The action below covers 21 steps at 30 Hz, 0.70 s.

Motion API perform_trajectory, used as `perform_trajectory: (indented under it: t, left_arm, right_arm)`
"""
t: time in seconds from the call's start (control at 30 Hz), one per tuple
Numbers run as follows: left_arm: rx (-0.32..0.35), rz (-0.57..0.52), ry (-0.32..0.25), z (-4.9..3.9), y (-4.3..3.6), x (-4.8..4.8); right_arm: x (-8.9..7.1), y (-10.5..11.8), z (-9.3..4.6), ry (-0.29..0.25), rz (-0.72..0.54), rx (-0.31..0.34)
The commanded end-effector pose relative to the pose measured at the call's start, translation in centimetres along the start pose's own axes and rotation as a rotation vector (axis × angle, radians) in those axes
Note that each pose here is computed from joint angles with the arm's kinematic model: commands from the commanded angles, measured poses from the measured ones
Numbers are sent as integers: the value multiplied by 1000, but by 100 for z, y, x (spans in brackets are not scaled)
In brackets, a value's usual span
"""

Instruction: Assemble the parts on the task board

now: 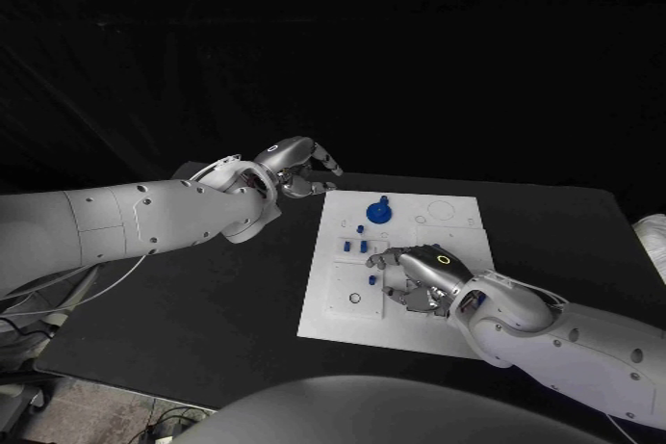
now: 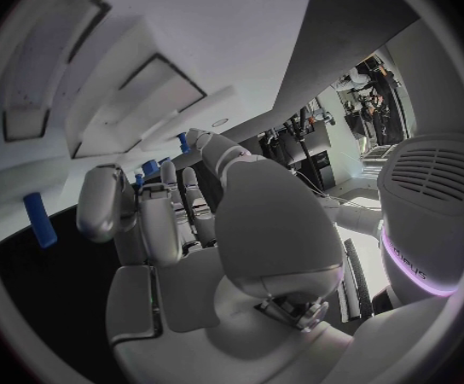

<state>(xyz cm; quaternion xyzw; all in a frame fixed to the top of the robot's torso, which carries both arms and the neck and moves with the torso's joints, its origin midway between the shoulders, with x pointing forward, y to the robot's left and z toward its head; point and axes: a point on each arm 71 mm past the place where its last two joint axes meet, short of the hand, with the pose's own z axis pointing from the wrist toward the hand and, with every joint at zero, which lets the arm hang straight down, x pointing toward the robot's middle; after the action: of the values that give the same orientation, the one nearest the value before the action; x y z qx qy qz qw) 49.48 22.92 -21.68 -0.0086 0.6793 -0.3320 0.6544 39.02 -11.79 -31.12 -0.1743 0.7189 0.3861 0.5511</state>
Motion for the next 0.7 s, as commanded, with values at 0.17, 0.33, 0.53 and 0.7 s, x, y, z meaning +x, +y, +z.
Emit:
perform_trajectory:
  t: [0.17, 0.33, 0.53, 0.7]
  left_arm:
    - [0, -1, 7, 4, -8, 7]
    - [4, -2, 9, 19, -23, 22]
    - [8, -5, 13, 29, -44, 52]
    - [11, -9, 18, 20, -51, 80]
  right_arm:
    - [-534, 26, -120, -153, -33, -37]
    - [-926, -49, -190, -191, -68, -11]
    - [-1163, -253, -228, -173, -136, 96]
    - [-1190, -429, -237, -123, -177, 201]
